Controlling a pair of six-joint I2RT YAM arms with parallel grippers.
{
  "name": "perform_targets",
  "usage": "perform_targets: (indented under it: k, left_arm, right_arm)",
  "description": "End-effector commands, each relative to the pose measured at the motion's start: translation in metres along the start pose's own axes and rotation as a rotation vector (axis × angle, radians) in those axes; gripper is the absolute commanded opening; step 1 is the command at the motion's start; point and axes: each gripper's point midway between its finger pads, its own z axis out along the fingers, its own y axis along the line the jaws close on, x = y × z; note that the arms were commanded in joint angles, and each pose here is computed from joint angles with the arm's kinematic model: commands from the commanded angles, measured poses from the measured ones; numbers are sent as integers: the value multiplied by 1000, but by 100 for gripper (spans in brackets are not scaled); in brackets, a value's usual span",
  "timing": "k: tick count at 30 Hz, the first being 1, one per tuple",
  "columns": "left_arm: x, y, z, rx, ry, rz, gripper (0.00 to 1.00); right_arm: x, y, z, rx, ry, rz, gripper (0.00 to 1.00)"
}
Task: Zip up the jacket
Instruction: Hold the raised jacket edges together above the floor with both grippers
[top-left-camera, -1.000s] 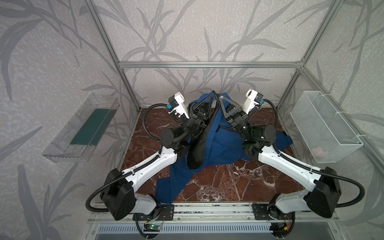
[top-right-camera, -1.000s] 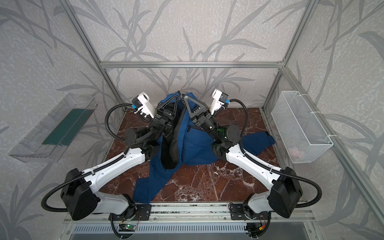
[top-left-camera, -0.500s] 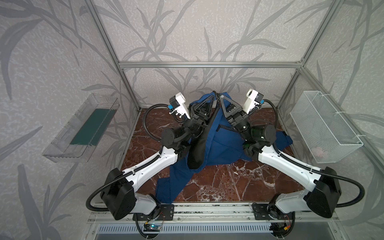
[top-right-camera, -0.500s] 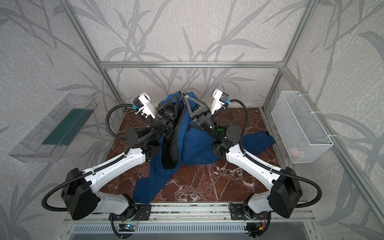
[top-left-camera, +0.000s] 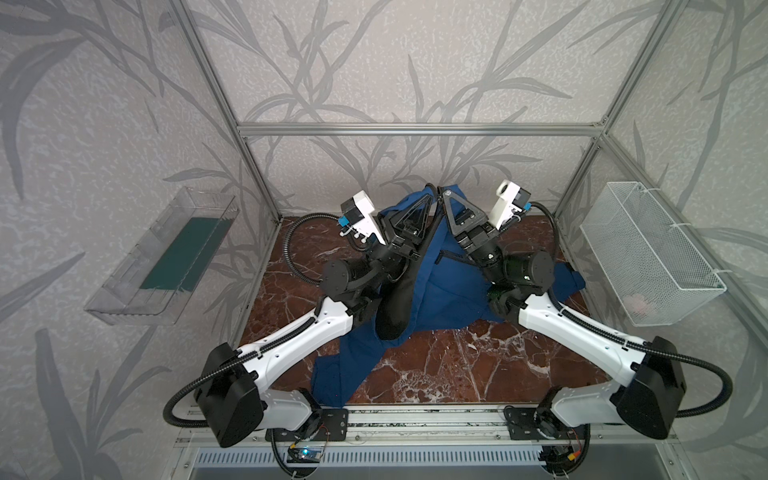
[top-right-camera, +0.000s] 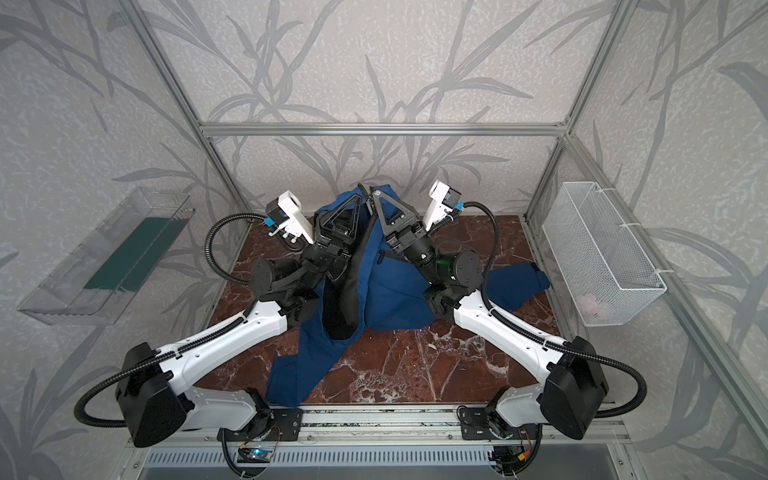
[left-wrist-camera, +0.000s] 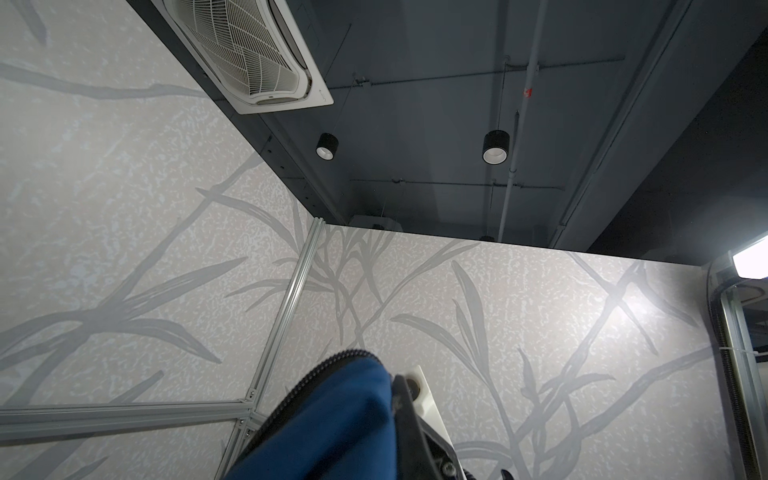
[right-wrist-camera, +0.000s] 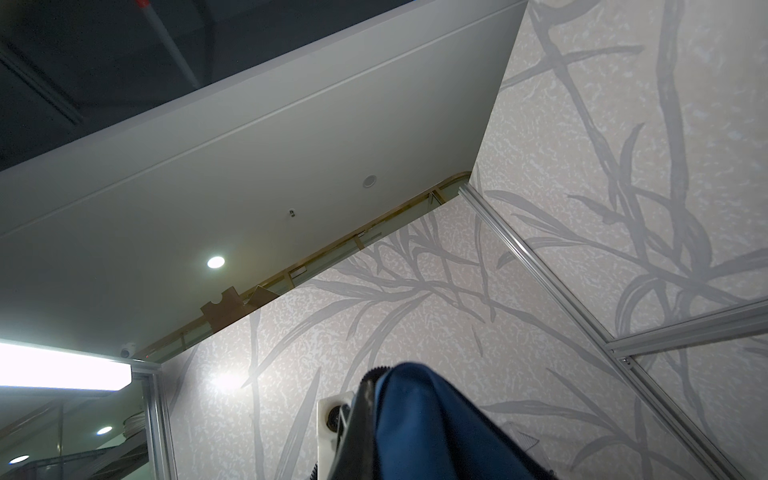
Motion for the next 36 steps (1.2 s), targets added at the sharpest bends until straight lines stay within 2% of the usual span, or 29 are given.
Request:
perform_targets:
  k: [1,36]
  left_arm:
    - [-19,-17,-1,38,-42,52,0]
    - [5,-8,4,36,17,35,0]
  right_arm:
    - [-21,25,-2,-55,-68,-32,0]
    - [-22,32,-4,-67,-60,-16,0]
